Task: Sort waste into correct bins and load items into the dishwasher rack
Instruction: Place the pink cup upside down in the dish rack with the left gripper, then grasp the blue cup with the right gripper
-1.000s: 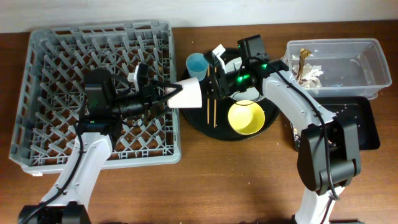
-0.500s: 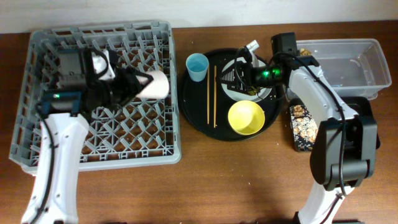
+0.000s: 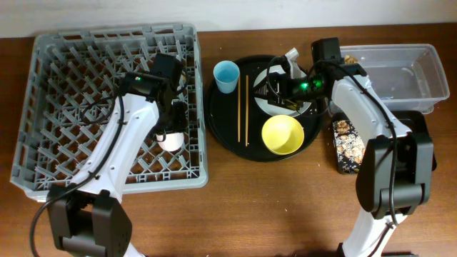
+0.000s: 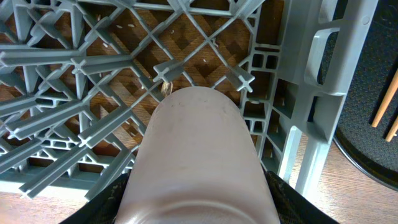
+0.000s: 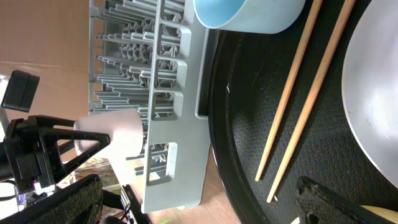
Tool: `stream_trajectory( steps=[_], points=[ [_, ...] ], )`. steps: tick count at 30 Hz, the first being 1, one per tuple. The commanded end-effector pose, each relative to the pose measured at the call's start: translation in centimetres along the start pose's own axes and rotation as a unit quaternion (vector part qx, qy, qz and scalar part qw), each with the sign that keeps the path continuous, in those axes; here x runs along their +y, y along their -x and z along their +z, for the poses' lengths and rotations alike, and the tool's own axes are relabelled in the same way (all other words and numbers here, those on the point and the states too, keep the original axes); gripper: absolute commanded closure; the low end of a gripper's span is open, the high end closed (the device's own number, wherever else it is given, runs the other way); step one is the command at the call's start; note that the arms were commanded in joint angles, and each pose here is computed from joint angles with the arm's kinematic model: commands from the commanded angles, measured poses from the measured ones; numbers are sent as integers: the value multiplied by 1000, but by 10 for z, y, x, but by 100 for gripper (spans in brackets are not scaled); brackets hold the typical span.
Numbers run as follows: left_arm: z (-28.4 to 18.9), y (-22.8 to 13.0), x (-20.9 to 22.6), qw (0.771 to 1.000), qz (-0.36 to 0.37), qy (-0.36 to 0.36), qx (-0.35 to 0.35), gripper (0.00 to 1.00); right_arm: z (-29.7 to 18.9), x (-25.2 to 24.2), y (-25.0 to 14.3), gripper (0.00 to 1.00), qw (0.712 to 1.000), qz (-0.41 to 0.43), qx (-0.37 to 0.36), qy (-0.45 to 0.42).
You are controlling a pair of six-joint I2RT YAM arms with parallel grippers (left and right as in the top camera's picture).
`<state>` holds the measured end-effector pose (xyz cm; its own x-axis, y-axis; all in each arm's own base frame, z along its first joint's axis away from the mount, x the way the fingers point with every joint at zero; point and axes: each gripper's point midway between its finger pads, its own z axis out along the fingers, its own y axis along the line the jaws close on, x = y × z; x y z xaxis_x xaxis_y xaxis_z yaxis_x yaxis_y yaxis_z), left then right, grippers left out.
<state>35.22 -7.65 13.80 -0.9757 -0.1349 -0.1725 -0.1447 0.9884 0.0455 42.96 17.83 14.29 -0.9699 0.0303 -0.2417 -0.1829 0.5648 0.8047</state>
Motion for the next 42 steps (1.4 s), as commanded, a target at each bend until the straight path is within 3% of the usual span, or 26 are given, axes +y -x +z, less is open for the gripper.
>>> stream_trajectory(
  steps=[1, 6, 11, 19, 20, 22, 24, 27, 29, 31, 32, 33, 35, 36, 42],
  points=[
    [0, 2, -5, 1000, 11, -3, -5, 84, -6, 10, 1, 1, 1000, -20, -8, -2],
    [-55, 14, -26, 998, 37, -26, -39, 84, -6, 10, 1, 1, 1000, -19, -8, -2],
    [-28, -2, -24, 998, 58, 20, 7, 83, -6, 10, 0, 1, 1000, -17, -6, -3],
    [16, -12, -30, 994, 67, 39, 79, 83, -6, 9, 0, 1, 1000, -17, -6, -3],
    [21, -12, -31, 993, 67, 41, 83, 78, -6, 9, 0, 1, 1000, -17, -6, -3],
    [28, -10, -33, 993, 67, 42, 84, 28, -6, 9, 0, 1, 1000, -17, -6, -3],
    [28, -11, -33, 993, 66, 39, 86, 15, -6, 9, 0, 1, 1000, -16, -6, -3],
    [6, 0, -36, 995, 65, 30, 68, 14, -6, 9, -1, 1, 1000, -15, -5, -3],
    [-42, 30, -46, 997, 72, 0, 5, 13, -20, 24, 1, 10, 999, -15, -11, 33],
    [-77, 67, -64, 990, 107, -41, -85, 14, -69, 37, 1, 11, 999, -14, -47, 23],
    [-82, 85, -73, 984, 115, -55, -124, 14, -96, 39, -3, 13, 997, -14, -71, -15],
    [-88, 118, -113, 957, 178, -122, -194, 14, -145, 48, -22, 11, 982, -52, -114, -138],
    [-80, 148, -137, 942, 179, -147, -242, 13, -185, 68, -38, 4, 961, -68, -167, -211],
    [-62, 162, -154, 936, 183, -167, -250, 8, -199, 85, -48, 2, 954, -86, -188, -219],
    [25, 185, -186, 932, 206, -168, -244, 11, -192, 75, -51, 1, 958, -68, -169, -221]
  ],
)
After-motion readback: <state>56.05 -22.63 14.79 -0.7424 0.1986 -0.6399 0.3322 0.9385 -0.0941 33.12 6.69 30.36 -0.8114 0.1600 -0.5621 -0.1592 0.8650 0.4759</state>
